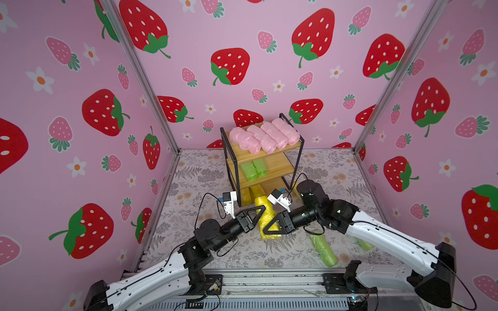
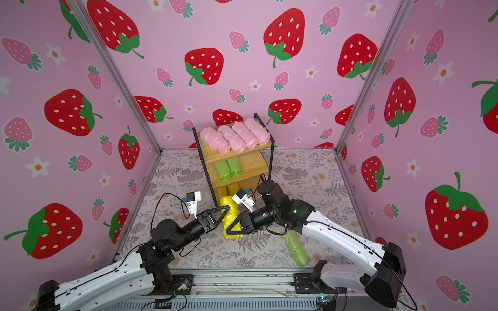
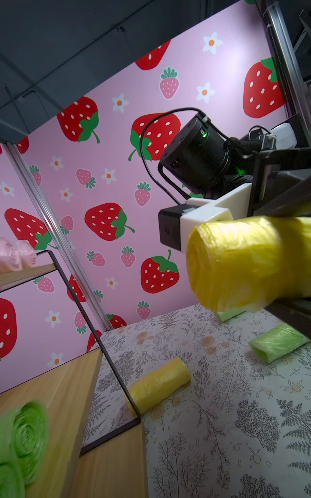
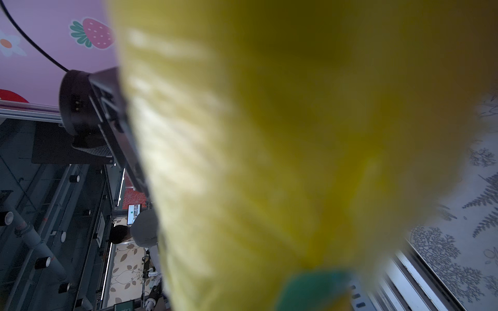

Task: Sort the rolls of trash bags by color and place them on the shelf
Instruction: Pick up the roll of trash bags from the center of the board.

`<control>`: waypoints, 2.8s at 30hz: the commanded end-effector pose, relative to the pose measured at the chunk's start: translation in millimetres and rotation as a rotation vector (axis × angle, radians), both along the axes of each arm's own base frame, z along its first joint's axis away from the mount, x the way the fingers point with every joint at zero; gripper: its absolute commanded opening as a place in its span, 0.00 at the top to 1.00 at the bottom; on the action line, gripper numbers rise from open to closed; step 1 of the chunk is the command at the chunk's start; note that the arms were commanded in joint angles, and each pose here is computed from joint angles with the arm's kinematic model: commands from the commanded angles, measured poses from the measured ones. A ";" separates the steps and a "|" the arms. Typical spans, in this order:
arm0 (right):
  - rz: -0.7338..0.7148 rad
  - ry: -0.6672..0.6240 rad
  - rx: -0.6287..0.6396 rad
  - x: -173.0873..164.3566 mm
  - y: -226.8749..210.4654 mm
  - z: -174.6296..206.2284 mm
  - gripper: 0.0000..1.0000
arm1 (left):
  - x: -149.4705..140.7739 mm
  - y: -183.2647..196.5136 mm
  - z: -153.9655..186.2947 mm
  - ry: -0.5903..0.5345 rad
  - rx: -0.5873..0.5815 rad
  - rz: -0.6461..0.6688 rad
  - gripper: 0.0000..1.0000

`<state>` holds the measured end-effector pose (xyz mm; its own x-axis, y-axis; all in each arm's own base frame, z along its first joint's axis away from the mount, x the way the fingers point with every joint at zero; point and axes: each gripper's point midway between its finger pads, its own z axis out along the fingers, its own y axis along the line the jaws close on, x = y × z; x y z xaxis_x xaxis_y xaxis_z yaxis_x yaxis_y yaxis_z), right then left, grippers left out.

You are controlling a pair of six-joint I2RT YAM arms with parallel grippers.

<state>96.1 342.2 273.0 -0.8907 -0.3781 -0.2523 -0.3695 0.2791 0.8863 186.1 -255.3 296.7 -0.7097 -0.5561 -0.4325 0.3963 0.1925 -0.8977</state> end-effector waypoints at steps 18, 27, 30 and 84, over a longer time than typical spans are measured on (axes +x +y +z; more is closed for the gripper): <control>-0.048 -0.022 -0.075 11.3 6.3 -4.0 0.38 | 0.0 -16.2 3.6 0.024 -0.037 -0.063 1.00; -0.165 -0.035 -0.146 30.3 -7.7 -12.1 0.28 | 5.6 -10.6 -6.7 0.073 -0.043 -0.021 1.00; -0.206 -0.030 -0.161 36.5 -14.2 -14.2 0.24 | 7.3 -6.2 -10.4 0.084 -0.046 0.001 1.00; -0.442 0.133 -0.088 43.6 41.6 -63.3 0.35 | 35.0 59.8 -64.3 0.268 -0.136 0.440 1.00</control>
